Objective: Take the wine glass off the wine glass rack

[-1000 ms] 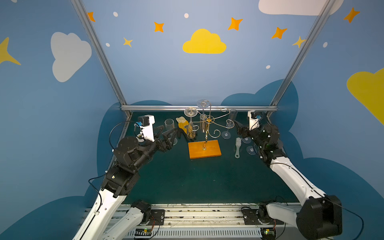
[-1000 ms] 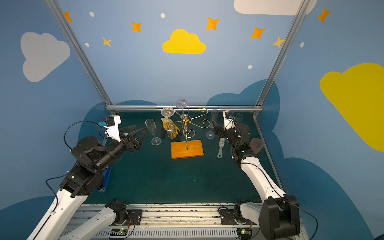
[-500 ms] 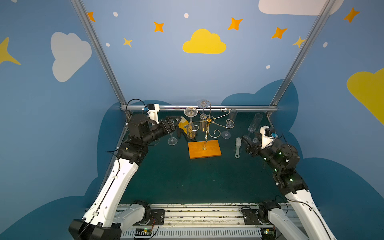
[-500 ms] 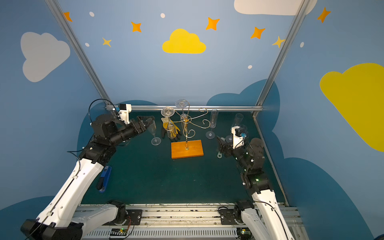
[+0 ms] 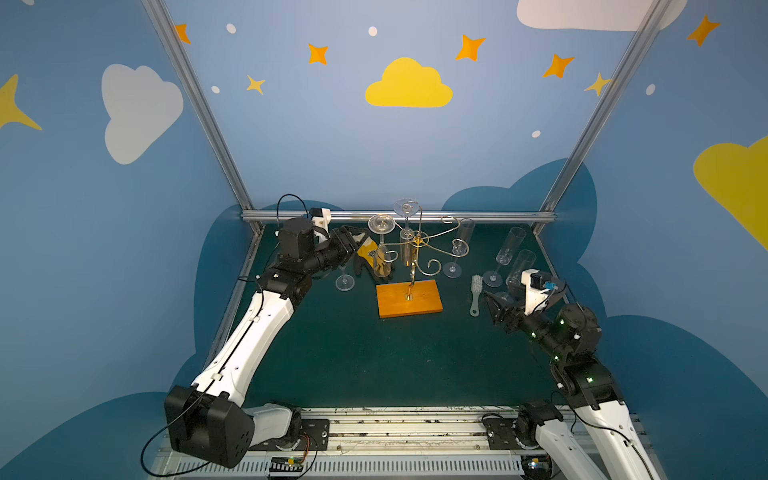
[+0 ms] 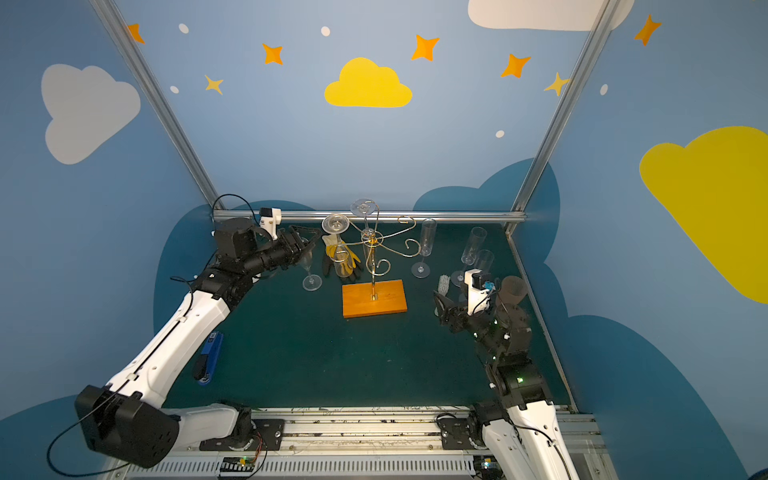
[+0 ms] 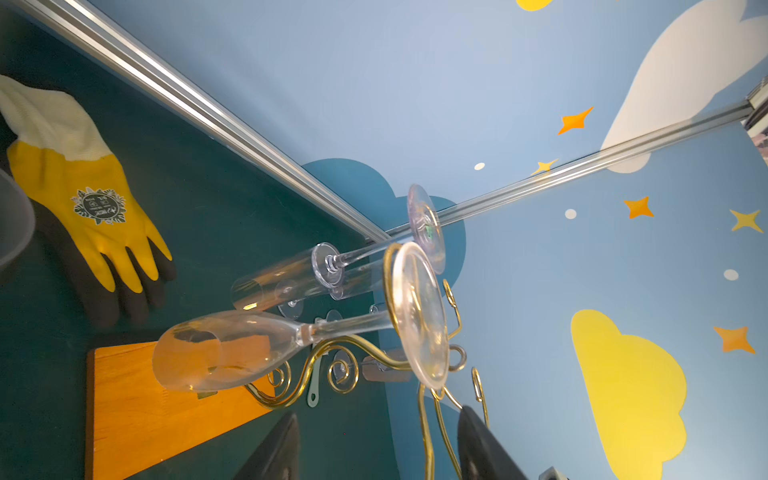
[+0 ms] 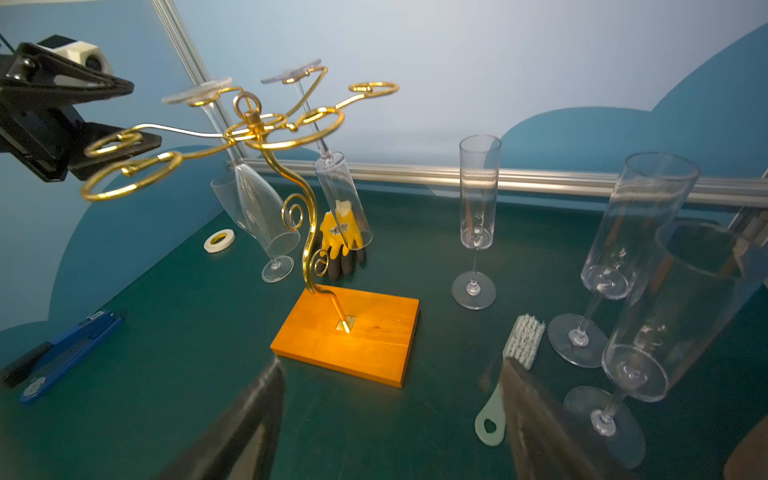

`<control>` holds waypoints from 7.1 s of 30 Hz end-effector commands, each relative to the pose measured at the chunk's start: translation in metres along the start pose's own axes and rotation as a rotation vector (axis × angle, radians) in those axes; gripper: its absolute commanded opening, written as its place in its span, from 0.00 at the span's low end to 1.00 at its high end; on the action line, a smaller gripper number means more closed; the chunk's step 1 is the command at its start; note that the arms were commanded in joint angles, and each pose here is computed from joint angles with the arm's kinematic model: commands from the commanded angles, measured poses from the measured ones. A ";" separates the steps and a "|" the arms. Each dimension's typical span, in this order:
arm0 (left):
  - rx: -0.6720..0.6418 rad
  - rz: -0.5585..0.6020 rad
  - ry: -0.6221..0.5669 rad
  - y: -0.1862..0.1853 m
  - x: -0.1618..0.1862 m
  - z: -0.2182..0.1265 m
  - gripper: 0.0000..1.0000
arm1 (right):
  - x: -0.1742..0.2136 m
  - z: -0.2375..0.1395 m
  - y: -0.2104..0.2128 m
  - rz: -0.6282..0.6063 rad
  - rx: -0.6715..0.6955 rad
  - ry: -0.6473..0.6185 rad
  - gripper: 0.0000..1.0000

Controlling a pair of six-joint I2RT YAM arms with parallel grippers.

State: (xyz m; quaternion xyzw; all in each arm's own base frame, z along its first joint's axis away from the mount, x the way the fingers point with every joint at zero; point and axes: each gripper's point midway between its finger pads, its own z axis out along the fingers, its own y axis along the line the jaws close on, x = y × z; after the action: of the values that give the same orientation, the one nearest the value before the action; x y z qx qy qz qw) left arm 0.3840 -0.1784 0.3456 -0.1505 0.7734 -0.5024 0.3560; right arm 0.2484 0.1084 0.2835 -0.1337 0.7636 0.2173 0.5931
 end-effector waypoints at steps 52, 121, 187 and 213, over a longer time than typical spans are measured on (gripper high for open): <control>0.038 0.099 -0.093 -0.036 -0.021 0.022 0.03 | 0.017 -0.015 -0.012 0.020 0.086 0.002 0.81; 0.070 0.108 -0.154 -0.047 -0.003 -0.048 0.03 | -0.003 -0.028 -0.009 0.036 0.095 -0.057 0.83; 0.233 1.933 -0.262 -0.146 0.187 -0.076 0.03 | -0.138 -0.019 0.139 0.376 -0.680 0.092 0.68; 0.180 2.282 -0.314 -0.132 0.227 -0.048 0.03 | -0.074 0.020 0.186 0.385 -0.747 0.324 0.44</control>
State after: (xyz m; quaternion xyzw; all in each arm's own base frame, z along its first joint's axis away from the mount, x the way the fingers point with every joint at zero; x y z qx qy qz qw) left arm 0.1740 -0.3410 0.3662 0.6195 0.3808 0.0708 0.6828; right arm 0.1974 0.2742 0.3841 -0.2247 0.7272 0.5635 0.3210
